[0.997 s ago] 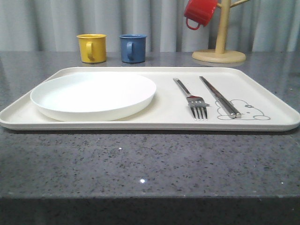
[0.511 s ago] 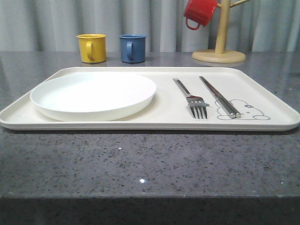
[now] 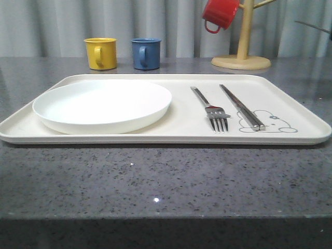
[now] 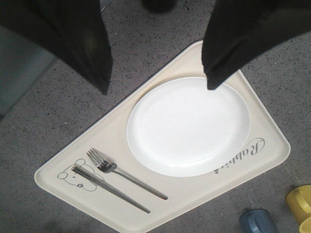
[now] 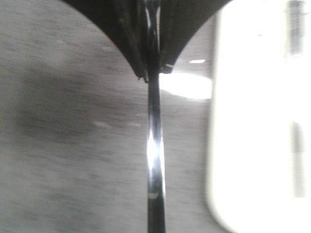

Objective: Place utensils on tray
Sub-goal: 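Lower the spoon onto the tray beside the chopsticks and release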

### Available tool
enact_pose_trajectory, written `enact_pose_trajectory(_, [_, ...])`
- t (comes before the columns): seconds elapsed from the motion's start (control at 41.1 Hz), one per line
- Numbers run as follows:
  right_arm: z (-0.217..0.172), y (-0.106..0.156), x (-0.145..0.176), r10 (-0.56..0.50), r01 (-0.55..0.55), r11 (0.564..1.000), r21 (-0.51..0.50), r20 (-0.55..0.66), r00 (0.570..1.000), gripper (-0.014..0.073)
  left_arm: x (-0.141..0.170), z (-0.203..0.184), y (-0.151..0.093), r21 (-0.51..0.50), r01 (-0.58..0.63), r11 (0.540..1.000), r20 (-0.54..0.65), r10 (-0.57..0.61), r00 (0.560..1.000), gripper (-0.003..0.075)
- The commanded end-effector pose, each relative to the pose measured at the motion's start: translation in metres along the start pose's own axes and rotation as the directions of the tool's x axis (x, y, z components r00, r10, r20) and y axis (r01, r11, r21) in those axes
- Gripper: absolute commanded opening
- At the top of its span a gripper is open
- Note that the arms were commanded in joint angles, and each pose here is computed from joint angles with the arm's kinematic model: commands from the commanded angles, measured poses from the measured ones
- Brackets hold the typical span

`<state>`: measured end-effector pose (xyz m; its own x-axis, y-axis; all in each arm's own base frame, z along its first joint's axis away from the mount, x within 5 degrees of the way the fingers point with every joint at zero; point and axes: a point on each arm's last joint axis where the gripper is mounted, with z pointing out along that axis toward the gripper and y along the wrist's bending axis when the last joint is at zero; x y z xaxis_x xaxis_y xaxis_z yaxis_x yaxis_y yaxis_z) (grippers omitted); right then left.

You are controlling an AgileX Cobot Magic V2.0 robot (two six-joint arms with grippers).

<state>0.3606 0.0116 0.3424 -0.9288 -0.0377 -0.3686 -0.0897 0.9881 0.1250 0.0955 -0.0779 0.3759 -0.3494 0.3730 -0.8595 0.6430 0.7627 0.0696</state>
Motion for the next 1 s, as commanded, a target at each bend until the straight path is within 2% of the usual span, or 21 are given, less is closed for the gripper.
enact_pose_trajectory(0.0, [-0.029,0.036,0.010,-0.039,0.037,0.992,-0.118,-0.016,0.999,0.0010,-0.015,-0.007,0.000,0.007,0.007,1.000,0.127,-0.008,0.992,0.0401])
enact_pose_trajectory(0.097, [-0.019,0.057,0.015,-0.008,0.001,0.989,-0.145,-0.046,0.999,0.0010,-0.015,-0.007,0.000,0.007,0.007,1.000,0.127,-0.008,0.992,0.0401])
enact_pose_trajectory(0.243, [0.008,0.074,0.029,0.060,-0.077,0.987,-0.144,-0.118,0.991,0.0010,-0.015,-0.007,0.000,0.007,0.007,1.000,0.127,-0.008,0.992,0.0401])
enact_pose_trajectory(0.438, [0.038,0.072,0.039,0.117,-0.130,0.982,-0.133,-0.102,0.988,0.0013,-0.015,-0.007,0.000,0.007,0.007,1.000,0.127,-0.008,0.992,0.0401])
enact_pose_trajectory(0.754, [0.043,0.071,0.032,0.153,-0.154,0.979,-0.136,-0.017,0.988,0.0014,-0.015,-0.007,0.000,0.007,0.007,1.000,0.127,-0.008,0.992,0.0401])
enact_pose_trajectory(0.973, [0.043,0.070,0.032,0.148,-0.149,0.981,-0.127,-0.017,0.989,0.0014,-0.015,-0.007,0.000,0.007,0.007,1.000,0.127,-0.008,0.992,0.0401])
